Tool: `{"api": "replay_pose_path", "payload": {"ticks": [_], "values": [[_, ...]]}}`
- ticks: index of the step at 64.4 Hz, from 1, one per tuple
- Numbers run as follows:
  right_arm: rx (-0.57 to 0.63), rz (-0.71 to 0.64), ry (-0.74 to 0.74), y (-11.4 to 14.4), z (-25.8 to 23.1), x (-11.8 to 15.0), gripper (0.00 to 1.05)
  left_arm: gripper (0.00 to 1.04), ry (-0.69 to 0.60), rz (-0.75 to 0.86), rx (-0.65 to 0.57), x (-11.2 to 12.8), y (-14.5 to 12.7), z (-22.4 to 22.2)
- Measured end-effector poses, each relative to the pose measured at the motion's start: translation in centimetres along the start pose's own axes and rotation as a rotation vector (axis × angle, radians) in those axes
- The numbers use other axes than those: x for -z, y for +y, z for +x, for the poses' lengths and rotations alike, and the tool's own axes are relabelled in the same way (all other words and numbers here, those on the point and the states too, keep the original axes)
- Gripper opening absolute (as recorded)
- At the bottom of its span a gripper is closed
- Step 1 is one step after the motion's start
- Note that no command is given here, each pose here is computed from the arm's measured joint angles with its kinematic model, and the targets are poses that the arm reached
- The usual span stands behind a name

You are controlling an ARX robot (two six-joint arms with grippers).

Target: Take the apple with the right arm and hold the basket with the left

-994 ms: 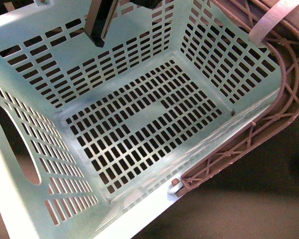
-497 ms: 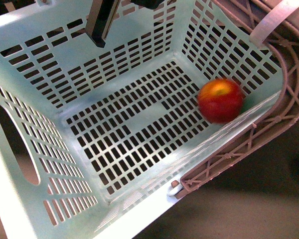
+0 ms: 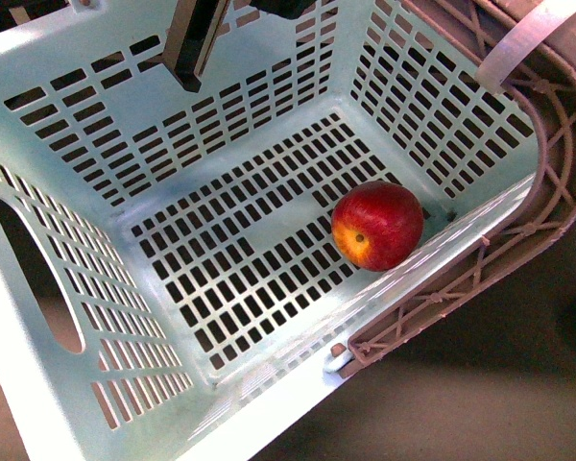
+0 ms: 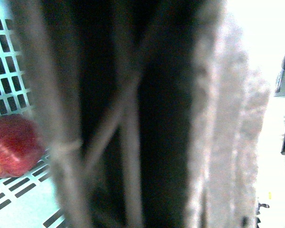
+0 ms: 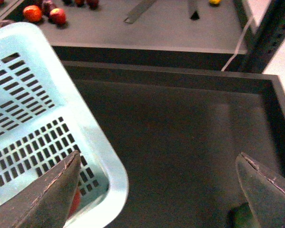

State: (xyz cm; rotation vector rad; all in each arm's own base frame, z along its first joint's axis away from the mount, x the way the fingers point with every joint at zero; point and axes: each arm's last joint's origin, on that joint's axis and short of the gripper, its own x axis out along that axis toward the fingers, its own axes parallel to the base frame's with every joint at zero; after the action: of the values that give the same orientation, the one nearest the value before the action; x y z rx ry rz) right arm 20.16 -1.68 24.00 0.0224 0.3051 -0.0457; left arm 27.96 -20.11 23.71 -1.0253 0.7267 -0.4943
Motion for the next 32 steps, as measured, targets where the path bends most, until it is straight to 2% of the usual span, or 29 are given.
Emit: {"api": "replay_pose_path", "payload": {"ticks": [5,13,21,32], "values": [[-0.019,0.006,-0.116,-0.8,-0.7,0.9,0.87,0.14,-0.001,0.0,0.0,0.0,0.0,0.0],[-0.041,-0.016,-0.285,-0.6,-1.8,2.5,0.68,0.14,-0.005,0.001,-0.002,0.0,0.0,0.0],[-0.04,-0.018,-0.3,-0.3,-2.5,3.7,0.51,0.14,-0.005,0.0,-0.002,0.0,0.0,0.0],[-0.038,-0.017,-0.297,0.3,-3.3,5.5,0.21,0.14,-0.005,0.0,-0.002,0.0,0.0,0.0]]}}
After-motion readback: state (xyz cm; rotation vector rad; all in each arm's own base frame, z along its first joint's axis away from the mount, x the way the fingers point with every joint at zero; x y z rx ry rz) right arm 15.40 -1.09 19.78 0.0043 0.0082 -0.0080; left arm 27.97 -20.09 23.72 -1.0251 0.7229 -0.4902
